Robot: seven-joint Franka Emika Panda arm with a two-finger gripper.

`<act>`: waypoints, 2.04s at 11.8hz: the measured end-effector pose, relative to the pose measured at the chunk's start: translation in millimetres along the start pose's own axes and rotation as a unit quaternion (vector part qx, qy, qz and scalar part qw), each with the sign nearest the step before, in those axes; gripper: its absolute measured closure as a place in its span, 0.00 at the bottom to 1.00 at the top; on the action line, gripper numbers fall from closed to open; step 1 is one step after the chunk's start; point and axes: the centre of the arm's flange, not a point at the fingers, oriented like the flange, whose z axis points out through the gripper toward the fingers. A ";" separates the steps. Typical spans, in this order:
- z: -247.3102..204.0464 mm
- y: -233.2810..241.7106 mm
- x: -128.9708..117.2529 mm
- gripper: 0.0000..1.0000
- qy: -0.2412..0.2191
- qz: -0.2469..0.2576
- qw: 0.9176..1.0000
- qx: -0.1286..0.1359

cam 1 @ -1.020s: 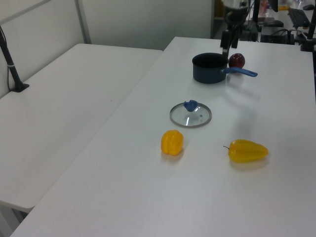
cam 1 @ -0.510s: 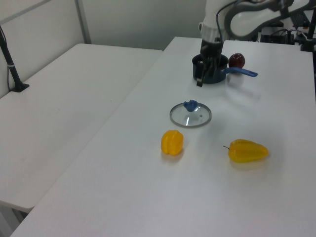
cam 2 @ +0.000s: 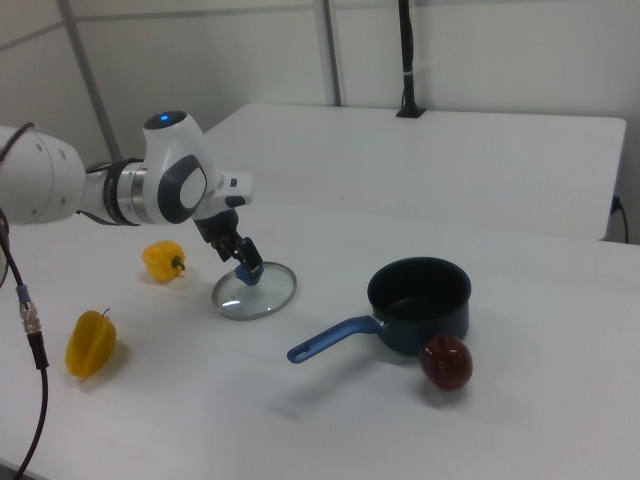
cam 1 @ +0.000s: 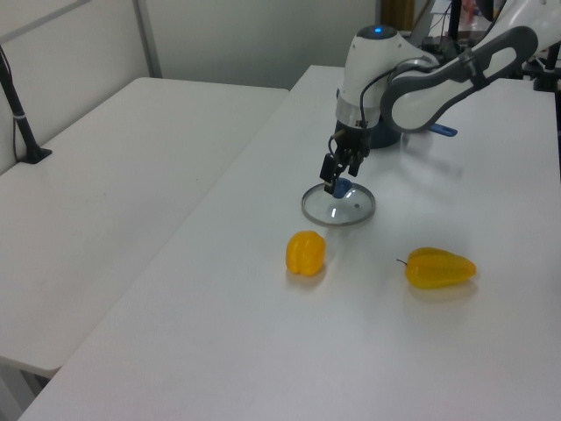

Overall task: Close lid
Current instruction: 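Lift the glass lid by the knob and carry it over the saucepan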

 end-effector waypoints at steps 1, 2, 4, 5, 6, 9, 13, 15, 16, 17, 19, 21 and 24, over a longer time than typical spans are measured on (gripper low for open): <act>6.5 -2.2 0.1 0.00 0.001 0.002 1.000 -0.005; 10.1 -3.3 0.8 0.00 0.001 0.001 1.000 -0.008; 11.1 -3.9 2.6 0.06 0.002 0.005 1.000 -0.009; 10.9 -4.0 3.1 0.08 0.004 0.006 1.000 -0.011; 10.5 -4.0 3.5 0.23 0.006 0.007 1.000 -0.014; 9.7 -4.7 4.2 0.34 0.011 0.003 1.000 -0.020; 0.4 0.0 8.7 0.34 0.010 0.007 1.000 -0.025; -40.2 19.4 27.2 0.34 0.008 0.028 0.999 -0.038; -58.1 31.7 36.0 0.34 0.005 0.040 0.998 -0.046; -85.2 55.5 49.9 0.34 0.001 0.061 0.997 -0.056; -107.0 93.1 64.5 0.34 -0.001 0.072 0.995 -0.065; -107.4 124.0 72.6 0.34 -0.002 0.076 0.995 -0.070; -117.0 198.8 90.2 0.34 0.004 0.079 0.994 -0.080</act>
